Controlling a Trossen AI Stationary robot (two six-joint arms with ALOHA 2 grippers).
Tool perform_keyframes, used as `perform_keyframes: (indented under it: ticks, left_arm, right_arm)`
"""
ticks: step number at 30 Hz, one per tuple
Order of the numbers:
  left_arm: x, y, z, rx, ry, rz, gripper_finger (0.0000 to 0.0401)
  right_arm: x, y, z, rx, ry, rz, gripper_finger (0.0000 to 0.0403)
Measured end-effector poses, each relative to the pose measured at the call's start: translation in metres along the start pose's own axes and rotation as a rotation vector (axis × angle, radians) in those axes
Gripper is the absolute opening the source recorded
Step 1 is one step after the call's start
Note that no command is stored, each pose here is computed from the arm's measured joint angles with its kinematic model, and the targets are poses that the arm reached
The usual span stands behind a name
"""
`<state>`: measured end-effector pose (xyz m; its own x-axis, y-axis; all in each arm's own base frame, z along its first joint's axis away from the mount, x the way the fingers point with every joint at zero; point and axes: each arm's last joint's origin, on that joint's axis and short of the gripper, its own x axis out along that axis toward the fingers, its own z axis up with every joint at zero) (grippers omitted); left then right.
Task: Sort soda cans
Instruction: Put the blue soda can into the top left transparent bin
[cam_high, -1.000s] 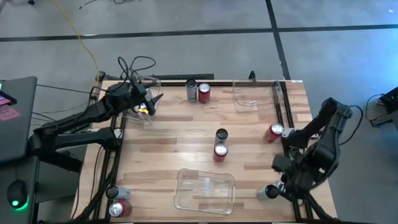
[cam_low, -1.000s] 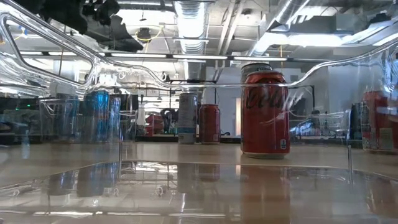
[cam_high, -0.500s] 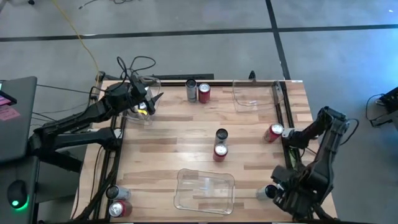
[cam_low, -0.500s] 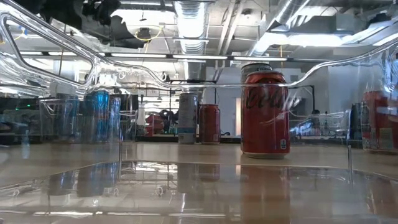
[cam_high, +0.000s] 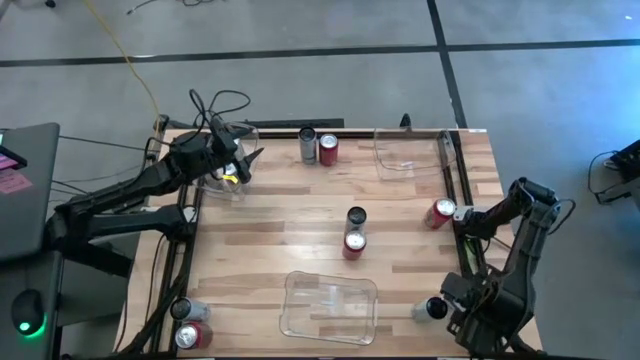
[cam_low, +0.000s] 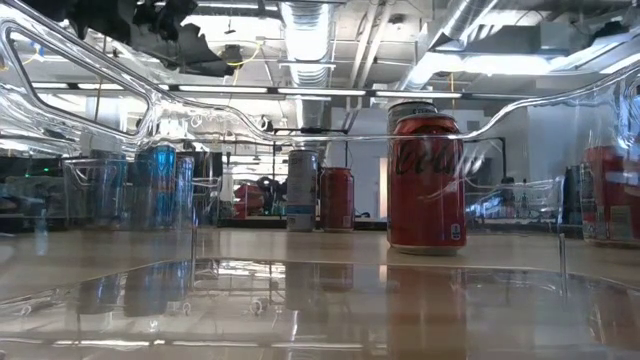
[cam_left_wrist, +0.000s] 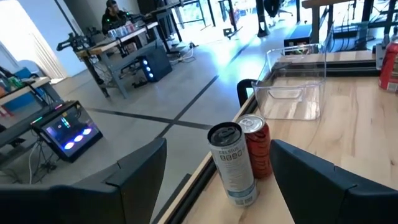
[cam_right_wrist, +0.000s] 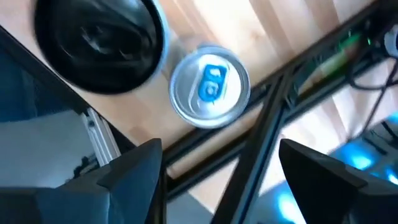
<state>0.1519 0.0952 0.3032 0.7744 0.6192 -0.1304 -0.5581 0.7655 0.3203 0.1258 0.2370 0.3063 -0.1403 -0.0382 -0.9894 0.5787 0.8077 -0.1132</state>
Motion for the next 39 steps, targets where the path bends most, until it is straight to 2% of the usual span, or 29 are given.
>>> perform_keyframes:
  ticks: [5, 10, 13, 19, 29, 33, 39]
  left_arm:
    - [0.001, -0.001, -0.002, 0.001, 0.015, -0.005, 0.0281]
    - [0.001, -0.001, -0.003, 0.002, 0.028, -0.009, 0.0281]
    - [0.001, -0.001, -0.004, 0.008, 0.037, -0.012, 0.0281]
    - [0.001, -0.001, -0.004, 0.019, 0.037, -0.012, 0.0281]
    - [0.001, -0.001, -0.004, 0.018, 0.038, -0.012, 0.0281]
    - [0.001, -0.001, -0.004, 0.019, 0.039, -0.012, 0.0281]
    - [0.001, -0.001, -0.005, 0.026, 0.046, -0.015, 0.0281]
  right_arm:
    - [0.002, 0.002, 0.001, -0.06, -0.037, -0.007, 0.0346]
    - [0.006, 0.005, -0.001, -0.274, -0.055, -0.027, 0.0346]
    - [0.009, 0.006, -0.002, -0.336, -0.055, -0.039, 0.0346]
    - [0.019, 0.004, 0.0, -0.229, -0.057, -0.073, 0.0352]
    - [0.032, 0.006, 0.007, -0.168, -0.057, -0.084, 0.0393]
    - [0.042, 0.01, 0.014, -0.172, -0.055, -0.061, 0.0399]
    - [0.053, 0.012, 0.024, -0.194, -0.046, -0.049, 0.0388]
